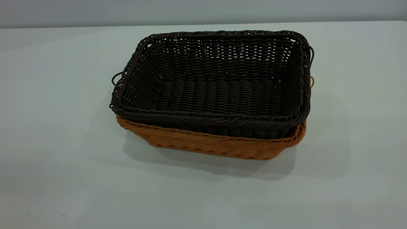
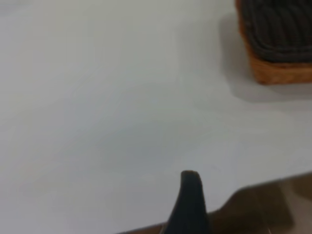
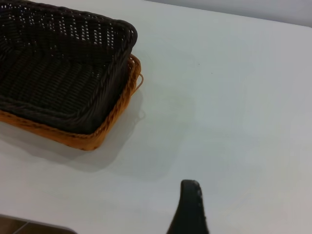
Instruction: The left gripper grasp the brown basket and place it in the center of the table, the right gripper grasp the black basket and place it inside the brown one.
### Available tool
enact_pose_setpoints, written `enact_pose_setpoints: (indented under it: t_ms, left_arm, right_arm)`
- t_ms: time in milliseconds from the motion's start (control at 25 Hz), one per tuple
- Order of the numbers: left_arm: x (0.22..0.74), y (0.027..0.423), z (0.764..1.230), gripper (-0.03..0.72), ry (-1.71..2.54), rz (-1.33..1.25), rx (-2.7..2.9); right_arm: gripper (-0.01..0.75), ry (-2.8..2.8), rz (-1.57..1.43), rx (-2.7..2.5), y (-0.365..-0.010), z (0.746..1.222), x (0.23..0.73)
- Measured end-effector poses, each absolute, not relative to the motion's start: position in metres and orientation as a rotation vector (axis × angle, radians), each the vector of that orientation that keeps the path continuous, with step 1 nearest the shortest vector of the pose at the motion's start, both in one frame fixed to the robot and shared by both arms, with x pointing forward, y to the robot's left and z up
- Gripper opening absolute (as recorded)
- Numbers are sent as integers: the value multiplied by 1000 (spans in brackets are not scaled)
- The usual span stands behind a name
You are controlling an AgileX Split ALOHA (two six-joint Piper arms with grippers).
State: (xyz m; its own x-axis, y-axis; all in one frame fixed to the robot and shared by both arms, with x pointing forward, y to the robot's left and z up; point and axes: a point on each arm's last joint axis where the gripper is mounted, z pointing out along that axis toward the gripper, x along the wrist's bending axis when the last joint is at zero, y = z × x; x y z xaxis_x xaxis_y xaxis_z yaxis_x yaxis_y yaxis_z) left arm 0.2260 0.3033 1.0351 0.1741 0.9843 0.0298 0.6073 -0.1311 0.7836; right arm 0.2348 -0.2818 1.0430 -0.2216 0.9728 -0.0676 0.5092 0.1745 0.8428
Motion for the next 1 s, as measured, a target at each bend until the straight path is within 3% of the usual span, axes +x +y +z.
enact_pose_setpoints:
  t_ms: [1000]
  left_arm:
    - [223, 302, 1035, 570, 1595, 822, 1741]
  right_arm:
    - [287, 1838, 962, 1368, -282, 1043, 233]
